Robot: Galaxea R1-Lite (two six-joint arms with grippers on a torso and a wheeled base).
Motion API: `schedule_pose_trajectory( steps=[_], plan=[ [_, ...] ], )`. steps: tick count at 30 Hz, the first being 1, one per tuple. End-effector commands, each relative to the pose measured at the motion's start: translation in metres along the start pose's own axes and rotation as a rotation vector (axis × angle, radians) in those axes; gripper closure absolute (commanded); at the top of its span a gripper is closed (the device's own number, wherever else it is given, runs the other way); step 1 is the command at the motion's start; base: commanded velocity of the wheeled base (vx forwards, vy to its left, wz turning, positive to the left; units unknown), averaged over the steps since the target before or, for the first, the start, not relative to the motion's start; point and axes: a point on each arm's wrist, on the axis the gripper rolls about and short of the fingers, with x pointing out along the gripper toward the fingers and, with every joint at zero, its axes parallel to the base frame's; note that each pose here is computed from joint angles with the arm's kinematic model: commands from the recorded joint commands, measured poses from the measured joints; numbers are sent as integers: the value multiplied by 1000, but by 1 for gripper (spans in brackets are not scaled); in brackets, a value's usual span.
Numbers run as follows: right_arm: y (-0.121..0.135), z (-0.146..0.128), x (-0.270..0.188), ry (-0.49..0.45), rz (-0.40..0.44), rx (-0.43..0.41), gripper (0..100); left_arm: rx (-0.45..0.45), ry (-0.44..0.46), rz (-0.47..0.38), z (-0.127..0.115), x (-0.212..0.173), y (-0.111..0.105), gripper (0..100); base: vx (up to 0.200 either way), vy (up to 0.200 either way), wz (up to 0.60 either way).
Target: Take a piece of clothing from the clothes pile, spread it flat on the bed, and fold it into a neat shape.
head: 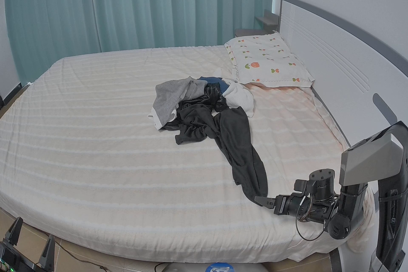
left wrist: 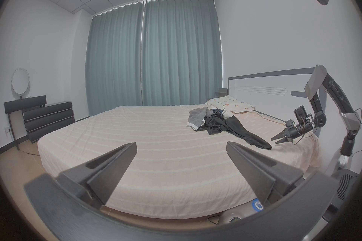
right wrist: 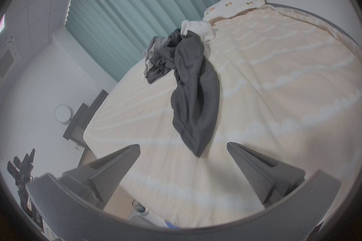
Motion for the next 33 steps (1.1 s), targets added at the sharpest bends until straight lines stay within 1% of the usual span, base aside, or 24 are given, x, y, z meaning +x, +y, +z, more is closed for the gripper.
schedule_pose_trajectory(
  steps=[1, 4, 7, 11, 13, 16, 19, 22, 25, 26, 31, 32, 33],
  plan=[
    [-2, 11, 13, -48, 9, 12, 0, -2, 0, 1, -5, 0, 0, 0, 0, 0, 0],
    [-4, 17, 36, -66, 7, 10, 0, -2, 0, 1, -5, 0, 0, 0, 0, 0, 0],
    [-6, 27, 54, -47, -8, 25, 0, 0, 0, 1, -5, 0, 0, 0, 0, 0, 0],
    [-13, 57, 73, -67, -38, 93, 0, 0, 0, 1, -5, 0, 0, 0, 0, 0, 0],
    [-21, 62, 81, -42, -69, 128, 0, 0, -4, 1, -5, 0, 0, 0, 0, 0, 0],
    [-30, 65, 86, -27, -86, 178, 0, 0, 0, 1, -5, 0, 0, 0, 0, 0, 0],
    [-39, 69, 88, -31, -96, 189, 0, 0, -2, 1, -5, 0, 0, 0, 0, 0, 0],
    [-41, 66, 91, -11, -82, 192, 0, 0, -2, 1, -5, 0, 0, 0, 0, 0, 0],
    [-39, 65, 93, 9, -71, 189, 0, 0, -2, 1, -5, 0, 0, 0, 0, 0, 0],
    [-37, 65, 96, 31, -64, 192, 0, 0, -2, 1, -5, 0, 0, 0, 0, 0, 0],
    [-28, 65, 102, 78, -64, 186, 0, -2, 1, 1, -5, 0, 0, 0, 0, 0, 0],
    [-26, 66, 104, 81, -60, 184, 100, -2, 0, 1, -5, 0, 0, 0, 0, 0, 0],
    [-24, 67, 106, 86, -53, 181, 100, -2, 0, 1, -5, 0, 0, 0, 0, 0, 0]
  ],
)
